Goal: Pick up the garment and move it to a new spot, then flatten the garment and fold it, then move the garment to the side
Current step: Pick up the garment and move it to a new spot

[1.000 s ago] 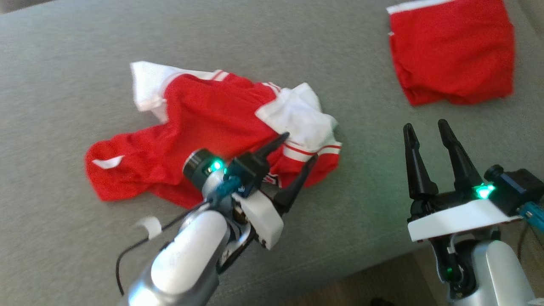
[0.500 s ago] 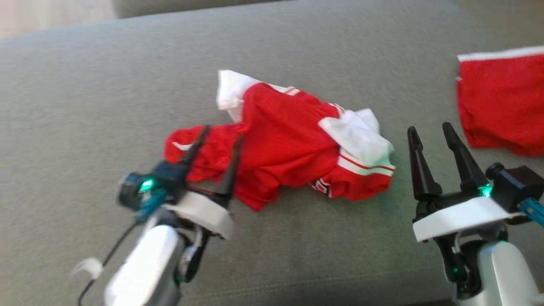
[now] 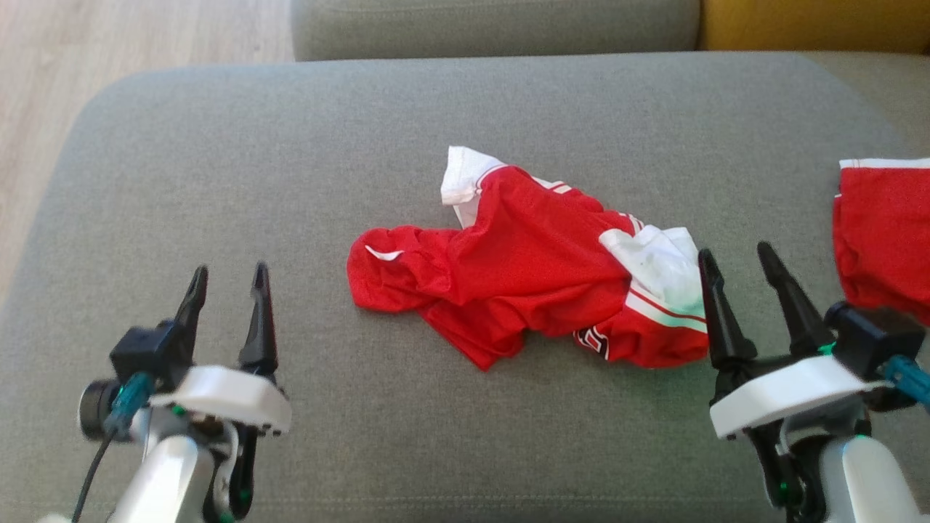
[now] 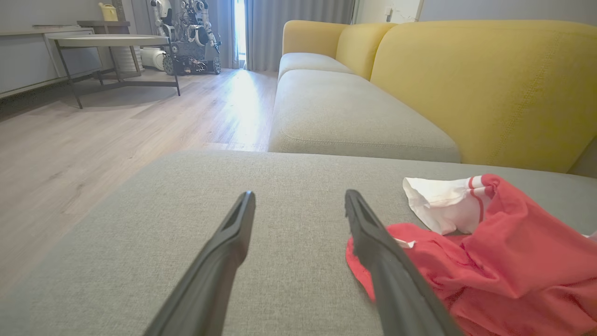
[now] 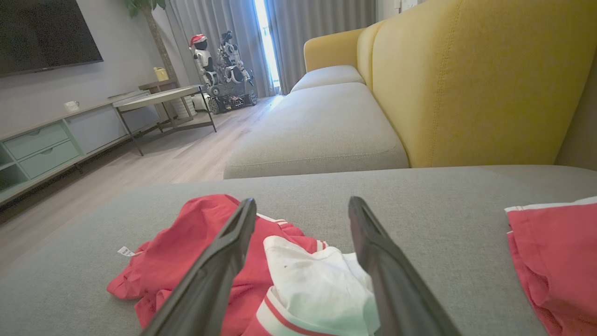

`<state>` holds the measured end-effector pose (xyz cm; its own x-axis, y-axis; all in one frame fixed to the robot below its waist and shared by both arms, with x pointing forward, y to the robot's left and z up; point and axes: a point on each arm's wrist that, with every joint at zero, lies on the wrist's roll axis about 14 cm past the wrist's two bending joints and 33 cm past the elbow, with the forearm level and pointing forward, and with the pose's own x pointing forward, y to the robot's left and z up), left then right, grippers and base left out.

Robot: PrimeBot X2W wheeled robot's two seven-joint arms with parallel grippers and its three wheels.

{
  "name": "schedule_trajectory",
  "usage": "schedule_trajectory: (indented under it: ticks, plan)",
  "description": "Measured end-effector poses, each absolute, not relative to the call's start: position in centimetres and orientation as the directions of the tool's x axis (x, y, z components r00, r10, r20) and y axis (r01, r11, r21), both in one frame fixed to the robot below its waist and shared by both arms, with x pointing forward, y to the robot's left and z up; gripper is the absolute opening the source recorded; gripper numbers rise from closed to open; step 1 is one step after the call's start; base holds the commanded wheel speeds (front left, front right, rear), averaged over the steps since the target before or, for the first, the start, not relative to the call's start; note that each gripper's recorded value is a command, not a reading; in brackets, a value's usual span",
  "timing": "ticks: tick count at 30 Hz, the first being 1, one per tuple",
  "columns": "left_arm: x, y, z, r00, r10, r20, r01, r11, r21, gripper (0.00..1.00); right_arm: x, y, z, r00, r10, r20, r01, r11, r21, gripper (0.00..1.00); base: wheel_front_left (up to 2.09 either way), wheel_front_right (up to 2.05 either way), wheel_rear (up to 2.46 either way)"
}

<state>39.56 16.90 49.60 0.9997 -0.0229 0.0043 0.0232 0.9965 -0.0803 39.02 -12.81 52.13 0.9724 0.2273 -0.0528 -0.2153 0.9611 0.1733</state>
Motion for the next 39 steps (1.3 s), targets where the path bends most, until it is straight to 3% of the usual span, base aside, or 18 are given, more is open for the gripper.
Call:
schedule_trajectory:
  ticks: [16,39]
  plan:
    - [35.5,18.2,48.9,1.0,0.003,-0.027,-0.005,0.996,-0.09,1.0,36.3,-13.0,50.9,0.968,0.226,-0.112,-0.207,0.965,0.158,1.0,0.0,0.0,0.0]
    - [35.1,17.8,48.4,0.998,-0.005,-0.056,0.0,0.996,-0.089,1.0,36.1,-13.3,50.8,0.969,0.217,-0.117,-0.199,0.968,0.151,1.0,0.0,0.0,0.0]
